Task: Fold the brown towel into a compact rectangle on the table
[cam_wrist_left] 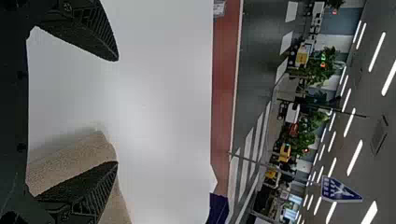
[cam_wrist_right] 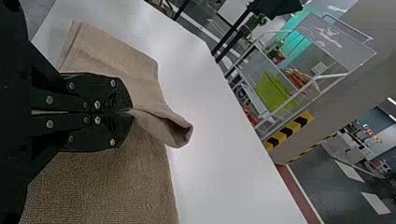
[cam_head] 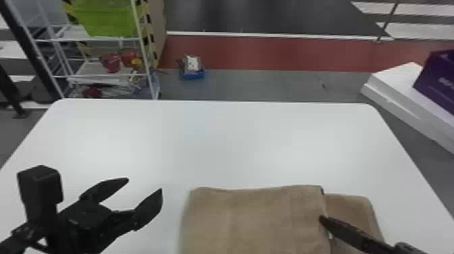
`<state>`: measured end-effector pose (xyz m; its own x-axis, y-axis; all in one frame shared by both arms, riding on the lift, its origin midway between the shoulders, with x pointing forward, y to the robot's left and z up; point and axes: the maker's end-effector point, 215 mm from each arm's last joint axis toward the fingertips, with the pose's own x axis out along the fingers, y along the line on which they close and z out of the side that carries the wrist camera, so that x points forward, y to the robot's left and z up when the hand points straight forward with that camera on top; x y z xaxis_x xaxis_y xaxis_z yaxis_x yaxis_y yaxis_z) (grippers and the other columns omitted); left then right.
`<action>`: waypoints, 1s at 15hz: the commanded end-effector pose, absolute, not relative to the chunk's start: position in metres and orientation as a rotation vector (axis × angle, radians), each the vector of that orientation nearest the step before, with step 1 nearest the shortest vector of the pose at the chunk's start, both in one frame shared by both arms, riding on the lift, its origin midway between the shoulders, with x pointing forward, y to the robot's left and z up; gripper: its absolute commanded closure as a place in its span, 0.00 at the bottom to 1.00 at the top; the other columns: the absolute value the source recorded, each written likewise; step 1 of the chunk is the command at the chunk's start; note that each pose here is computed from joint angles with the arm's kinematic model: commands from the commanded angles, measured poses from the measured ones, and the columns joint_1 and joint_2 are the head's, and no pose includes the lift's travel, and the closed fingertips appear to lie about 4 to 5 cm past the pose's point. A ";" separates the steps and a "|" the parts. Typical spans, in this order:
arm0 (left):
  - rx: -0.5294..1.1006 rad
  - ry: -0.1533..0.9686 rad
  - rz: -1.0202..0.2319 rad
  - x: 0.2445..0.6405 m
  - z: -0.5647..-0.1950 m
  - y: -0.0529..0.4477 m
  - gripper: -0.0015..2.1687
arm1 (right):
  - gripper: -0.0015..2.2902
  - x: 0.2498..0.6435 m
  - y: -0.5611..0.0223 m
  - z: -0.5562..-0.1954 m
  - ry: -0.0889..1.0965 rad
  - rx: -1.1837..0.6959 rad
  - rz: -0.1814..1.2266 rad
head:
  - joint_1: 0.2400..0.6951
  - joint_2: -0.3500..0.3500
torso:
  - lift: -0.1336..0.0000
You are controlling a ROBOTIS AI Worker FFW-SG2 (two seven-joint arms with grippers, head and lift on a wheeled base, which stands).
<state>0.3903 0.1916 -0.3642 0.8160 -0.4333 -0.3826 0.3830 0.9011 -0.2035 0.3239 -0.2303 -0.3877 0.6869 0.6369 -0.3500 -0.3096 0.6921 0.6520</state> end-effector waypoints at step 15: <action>-0.106 0.453 -0.430 0.392 -0.373 0.186 0.05 | 0.55 0.321 -0.310 -0.370 0.566 0.649 0.479 | 1.00 0.23 | 0.08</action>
<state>0.3924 0.1858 -0.3729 0.8111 -0.4255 -0.4014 0.3803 0.9050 -0.1909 0.3210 -0.3069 -0.3656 0.7462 0.5800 -0.3268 -0.2460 0.6964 0.6742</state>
